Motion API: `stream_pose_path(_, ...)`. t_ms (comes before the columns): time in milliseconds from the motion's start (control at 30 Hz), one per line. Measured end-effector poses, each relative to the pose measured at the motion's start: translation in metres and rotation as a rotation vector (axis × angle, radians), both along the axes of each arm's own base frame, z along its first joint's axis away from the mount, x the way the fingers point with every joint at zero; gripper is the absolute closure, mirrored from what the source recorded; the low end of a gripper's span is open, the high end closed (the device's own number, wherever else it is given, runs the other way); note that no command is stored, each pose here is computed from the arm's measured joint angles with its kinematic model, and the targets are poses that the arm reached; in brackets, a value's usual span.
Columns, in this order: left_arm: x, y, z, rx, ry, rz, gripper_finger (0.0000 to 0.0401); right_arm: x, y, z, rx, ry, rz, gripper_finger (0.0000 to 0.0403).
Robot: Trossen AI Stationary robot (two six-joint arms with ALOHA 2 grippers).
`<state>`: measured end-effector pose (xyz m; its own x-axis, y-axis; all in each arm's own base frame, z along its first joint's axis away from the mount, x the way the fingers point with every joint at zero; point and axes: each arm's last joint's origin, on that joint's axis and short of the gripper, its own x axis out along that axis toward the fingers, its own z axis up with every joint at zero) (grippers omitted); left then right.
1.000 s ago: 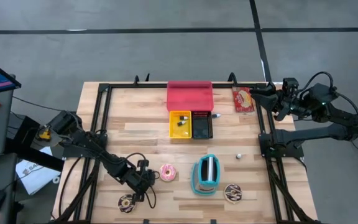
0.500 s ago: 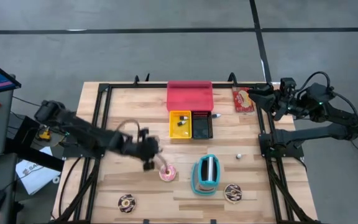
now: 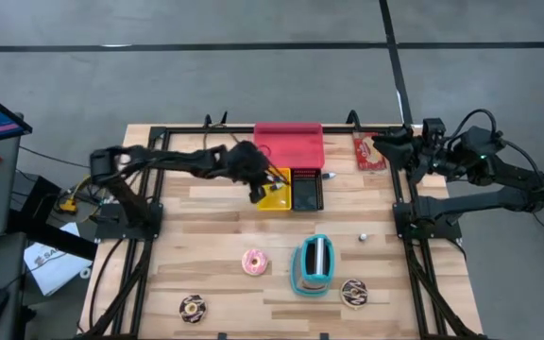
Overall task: Pick & Place Food Item
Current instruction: Put the left red food coloring bottle into the yellow bin, then put the red food coloring bottle into the yellow bin
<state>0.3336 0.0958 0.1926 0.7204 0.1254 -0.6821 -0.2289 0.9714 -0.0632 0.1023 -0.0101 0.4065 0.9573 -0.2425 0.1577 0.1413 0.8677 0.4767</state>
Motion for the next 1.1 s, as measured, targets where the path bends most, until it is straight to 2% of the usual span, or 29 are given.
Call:
stream_pose_path(133,0.022,0.003,-0.011,0.002,0.040,-0.040,0.0348,0.000,0.000,0.000,0.001,-0.003,-0.005,0.0255)
stream_pose_path(233,0.027,0.003,-0.015,0.005,0.051,-0.037,0.0345,0.000,0.000,0.000,0.001,-0.001,-0.005,0.0255)
stream_pose_path(600,0.026,0.004,-0.010,0.064,0.042,-0.041,0.0284,0.000,0.000,-0.002,0.002,0.023,-0.006,0.0255)
stream_pose_path(867,0.026,0.004,-0.007,0.070,0.021,-0.038,0.0265,0.001,0.000,-0.008,0.022,0.075,-0.004,0.0255)
stream_pose_path(967,0.024,0.004,-0.003,0.068,0.015,-0.034,0.0264,-0.001,0.000,-0.018,0.088,0.169,0.005,0.0255)
stream_pose_path(1100,0.020,0.003,0.019,0.063,-0.059,-0.009,0.0265,-0.008,0.005,-0.049,0.293,0.457,0.063,0.0255)
